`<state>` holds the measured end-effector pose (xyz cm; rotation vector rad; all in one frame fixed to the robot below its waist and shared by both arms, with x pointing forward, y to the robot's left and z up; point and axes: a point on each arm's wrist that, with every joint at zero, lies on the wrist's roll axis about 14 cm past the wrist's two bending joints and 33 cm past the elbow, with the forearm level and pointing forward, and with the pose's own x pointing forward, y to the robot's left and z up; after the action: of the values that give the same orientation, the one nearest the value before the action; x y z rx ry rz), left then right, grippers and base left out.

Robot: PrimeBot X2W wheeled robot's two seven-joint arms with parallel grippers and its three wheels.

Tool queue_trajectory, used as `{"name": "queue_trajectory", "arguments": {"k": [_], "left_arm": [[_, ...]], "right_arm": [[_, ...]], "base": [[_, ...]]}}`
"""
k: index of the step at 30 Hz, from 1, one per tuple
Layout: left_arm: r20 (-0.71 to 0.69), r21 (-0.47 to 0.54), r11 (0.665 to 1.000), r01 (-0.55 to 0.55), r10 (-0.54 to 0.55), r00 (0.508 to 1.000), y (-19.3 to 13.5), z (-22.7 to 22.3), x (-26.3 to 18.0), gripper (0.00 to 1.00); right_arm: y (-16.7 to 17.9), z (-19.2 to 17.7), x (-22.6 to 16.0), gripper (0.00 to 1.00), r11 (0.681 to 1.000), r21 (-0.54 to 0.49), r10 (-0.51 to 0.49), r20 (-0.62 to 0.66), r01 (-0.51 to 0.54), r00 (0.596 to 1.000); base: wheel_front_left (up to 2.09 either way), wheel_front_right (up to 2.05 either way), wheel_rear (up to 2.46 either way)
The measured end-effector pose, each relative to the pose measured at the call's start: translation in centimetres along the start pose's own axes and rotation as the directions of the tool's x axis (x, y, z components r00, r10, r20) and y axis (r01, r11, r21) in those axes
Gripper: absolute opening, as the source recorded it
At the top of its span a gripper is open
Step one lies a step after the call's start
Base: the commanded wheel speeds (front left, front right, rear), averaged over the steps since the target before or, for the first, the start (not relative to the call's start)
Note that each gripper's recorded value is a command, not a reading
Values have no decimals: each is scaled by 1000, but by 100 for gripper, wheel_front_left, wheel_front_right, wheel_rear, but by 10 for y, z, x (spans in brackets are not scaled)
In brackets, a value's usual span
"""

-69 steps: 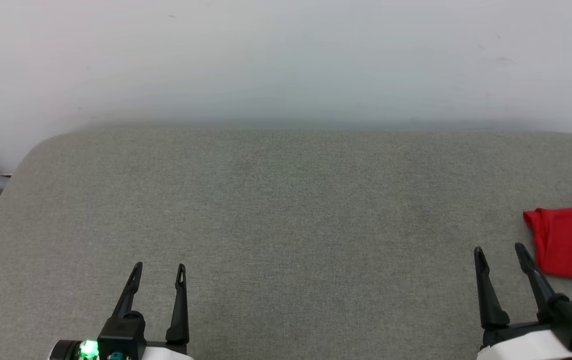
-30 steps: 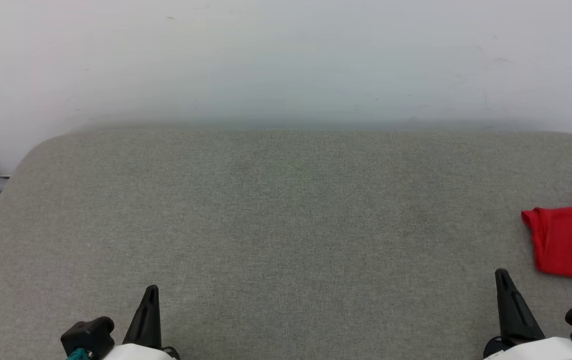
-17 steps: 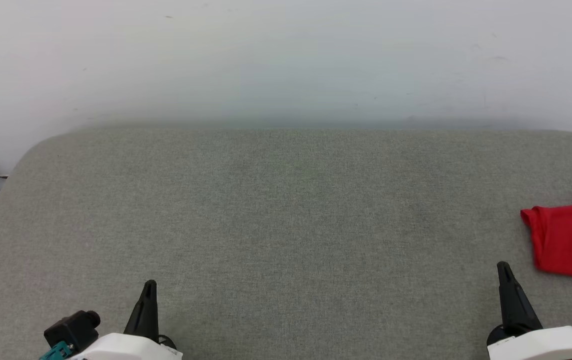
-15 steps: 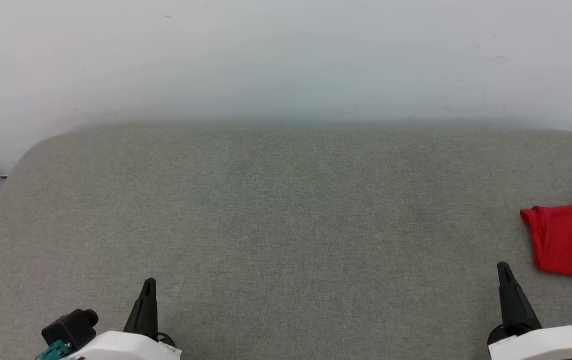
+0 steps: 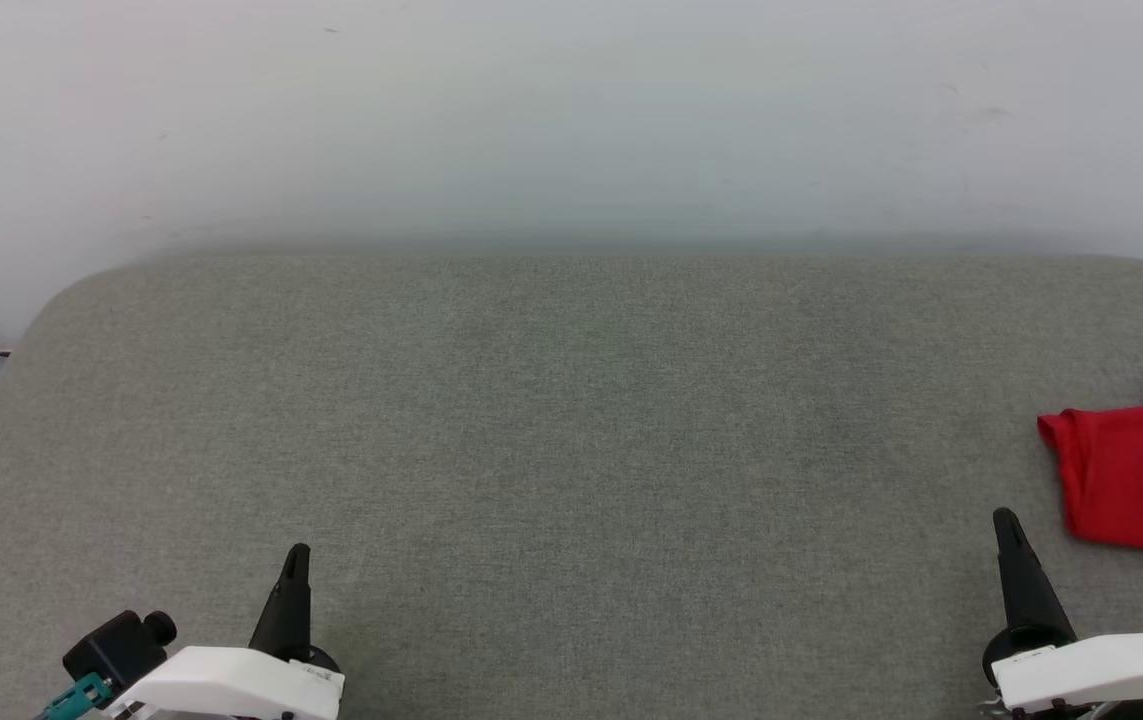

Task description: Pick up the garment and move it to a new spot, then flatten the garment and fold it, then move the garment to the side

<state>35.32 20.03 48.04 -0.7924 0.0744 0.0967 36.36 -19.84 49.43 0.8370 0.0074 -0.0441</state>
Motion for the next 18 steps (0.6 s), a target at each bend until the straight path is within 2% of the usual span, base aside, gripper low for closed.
{"name": "queue_trajectory", "arguments": {"k": [18], "left_arm": [[-11,-226,974,11,-14,1000,-3,3,9,0]], "right_arm": [[0,1,7,0,977,211,-6,-13,9,1000]], "base": [[0,0,0]]}}
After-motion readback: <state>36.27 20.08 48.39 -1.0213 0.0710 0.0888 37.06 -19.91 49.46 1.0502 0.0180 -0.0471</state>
